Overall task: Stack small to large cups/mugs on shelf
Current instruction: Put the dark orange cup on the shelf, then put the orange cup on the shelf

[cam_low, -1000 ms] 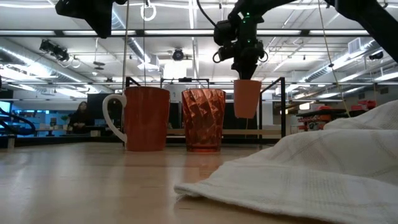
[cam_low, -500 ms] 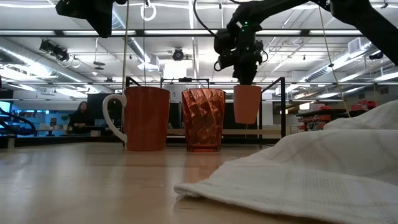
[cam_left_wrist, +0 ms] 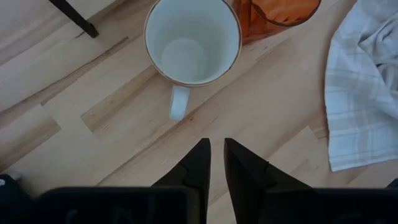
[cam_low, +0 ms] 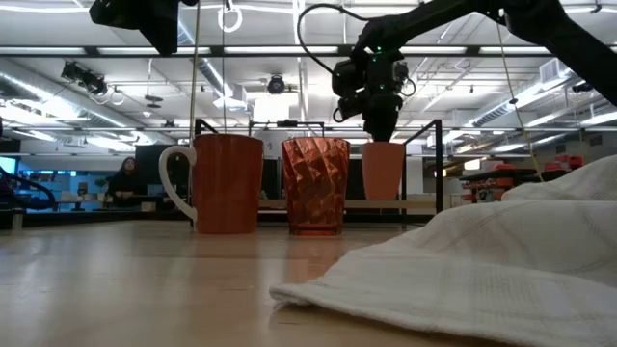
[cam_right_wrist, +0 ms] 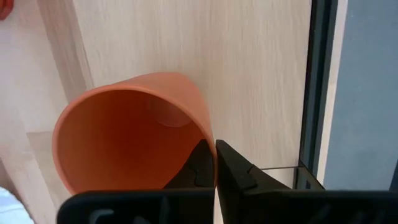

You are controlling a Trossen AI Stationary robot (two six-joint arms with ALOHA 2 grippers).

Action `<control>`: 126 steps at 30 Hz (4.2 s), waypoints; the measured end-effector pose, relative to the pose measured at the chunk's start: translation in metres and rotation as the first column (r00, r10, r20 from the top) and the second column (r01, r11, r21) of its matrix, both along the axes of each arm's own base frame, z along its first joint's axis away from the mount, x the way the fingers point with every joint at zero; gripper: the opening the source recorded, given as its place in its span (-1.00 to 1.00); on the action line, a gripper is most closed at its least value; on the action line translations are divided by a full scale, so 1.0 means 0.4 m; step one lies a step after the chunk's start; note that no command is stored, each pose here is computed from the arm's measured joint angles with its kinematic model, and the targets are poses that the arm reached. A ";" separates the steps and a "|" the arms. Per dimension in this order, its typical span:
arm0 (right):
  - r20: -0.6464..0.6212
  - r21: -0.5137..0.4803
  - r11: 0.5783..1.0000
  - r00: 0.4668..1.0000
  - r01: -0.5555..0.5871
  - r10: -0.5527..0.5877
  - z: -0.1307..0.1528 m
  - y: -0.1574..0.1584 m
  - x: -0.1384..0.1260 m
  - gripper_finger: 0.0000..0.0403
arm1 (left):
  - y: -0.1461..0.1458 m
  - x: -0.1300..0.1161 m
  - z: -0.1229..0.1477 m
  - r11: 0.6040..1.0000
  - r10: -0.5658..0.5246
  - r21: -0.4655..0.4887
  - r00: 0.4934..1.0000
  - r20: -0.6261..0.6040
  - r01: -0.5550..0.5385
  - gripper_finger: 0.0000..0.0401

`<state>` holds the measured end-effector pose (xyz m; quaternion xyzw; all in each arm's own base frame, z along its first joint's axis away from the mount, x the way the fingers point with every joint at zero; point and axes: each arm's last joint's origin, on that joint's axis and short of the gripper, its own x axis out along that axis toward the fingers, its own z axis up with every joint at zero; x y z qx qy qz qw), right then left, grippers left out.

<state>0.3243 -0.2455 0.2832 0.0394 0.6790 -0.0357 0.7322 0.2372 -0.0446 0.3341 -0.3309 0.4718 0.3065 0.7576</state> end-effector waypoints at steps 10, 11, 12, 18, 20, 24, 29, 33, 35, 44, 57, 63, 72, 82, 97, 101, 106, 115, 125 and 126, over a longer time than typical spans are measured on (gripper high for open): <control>0.012 -0.010 1.000 1.000 0.002 -0.002 0.007 0.000 -0.002 -0.97 | 0.000 0.000 0.000 1.000 0.001 0.000 1.000 0.000 -0.001 -0.75; 0.012 -0.010 1.000 1.000 0.002 -0.002 0.008 0.000 -0.002 -0.95 | 0.000 0.000 0.000 1.000 0.001 0.000 1.000 0.000 -0.001 -0.75; 0.014 -0.011 1.000 1.000 0.002 -0.002 0.007 0.000 -0.001 -0.94 | 0.000 0.000 0.000 1.000 0.001 0.000 1.000 0.000 -0.001 -0.74; 0.023 -0.018 1.000 1.000 0.002 -0.001 0.002 -0.003 0.004 -0.91 | 0.000 0.000 0.000 1.000 0.002 -0.001 1.000 0.000 -0.002 -0.76; 0.023 -0.018 1.000 1.000 0.002 -0.001 0.002 -0.003 0.005 -0.91 | 0.000 0.000 0.000 1.000 0.001 -0.001 1.000 0.000 -0.001 -0.76; 0.025 -0.018 1.000 1.000 0.010 -0.010 0.002 -0.004 0.005 -0.90 | 0.000 0.000 0.000 1.000 0.001 -0.001 1.000 0.000 -0.001 -0.77; 0.039 -0.014 1.000 0.999 0.017 -0.016 0.003 -0.004 0.007 -0.86 | 0.000 0.000 0.000 1.000 0.000 0.000 1.000 0.000 0.000 -0.77; 0.042 -0.016 1.000 0.999 0.025 -0.024 0.003 -0.005 0.008 -0.82 | 0.000 0.000 0.000 1.000 -0.001 0.000 1.000 0.000 0.001 -0.80; 0.043 -0.015 1.000 0.999 0.027 -0.026 0.003 -0.005 0.008 -0.80 | 0.000 0.000 0.000 1.000 -0.001 0.000 1.000 0.000 0.001 -0.81; 0.050 -0.019 0.999 0.998 0.041 -0.040 0.003 -0.006 0.010 -0.68 | 0.000 0.000 0.000 1.000 0.000 0.000 1.000 0.000 0.000 -0.82; 0.114 -0.107 0.991 0.991 0.080 -0.068 0.074 0.009 -0.014 -0.54 | 0.000 0.000 0.000 1.000 0.001 -0.001 1.000 0.001 -0.001 -0.80; 0.254 -0.186 0.980 0.967 0.075 -0.026 0.204 0.091 -0.049 -0.54 | 0.000 0.000 0.000 1.000 0.001 -0.001 1.000 0.001 -0.001 -0.82; 0.587 -0.191 0.981 0.806 0.045 0.078 0.404 0.299 -0.102 -0.55 | 0.000 0.001 0.000 1.000 0.001 -0.001 1.000 0.003 -0.001 -0.81; 0.658 -0.094 0.995 0.752 0.021 0.046 0.473 0.430 -0.174 -0.55 | 0.000 0.002 0.001 1.000 -0.002 -0.001 1.000 0.007 0.002 -0.84; 0.627 -0.056 0.997 0.779 0.052 -0.005 0.479 0.445 -0.216 -0.55 | 0.086 0.055 0.005 0.979 -0.205 0.034 0.975 0.084 0.203 -0.81; 0.625 -0.064 0.997 0.780 0.043 0.007 0.478 0.444 -0.215 -0.55 | 0.154 0.066 -0.012 0.973 -0.229 0.043 0.973 0.030 0.227 -0.84; 0.625 -0.069 0.997 0.781 0.038 0.013 0.478 0.444 -0.215 -0.55 | 0.233 0.082 -0.035 0.940 -0.341 0.019 0.940 0.012 0.341 -0.81; 0.619 -0.067 0.997 0.785 0.038 0.012 0.477 0.444 -0.216 -0.55 | 0.301 0.223 -0.065 0.819 -0.573 -0.029 0.820 0.011 0.573 -0.79; 0.536 -0.012 0.997 0.843 0.071 -0.053 0.460 0.450 -0.235 -0.55 | 0.340 0.385 -0.036 0.715 -0.695 0.040 0.716 -0.067 0.698 -0.79; 0.517 -0.008 0.997 0.853 0.081 -0.065 0.458 0.451 -0.241 -0.55 | 0.338 0.394 -0.040 0.700 -0.710 0.037 0.700 -0.077 0.714 -0.78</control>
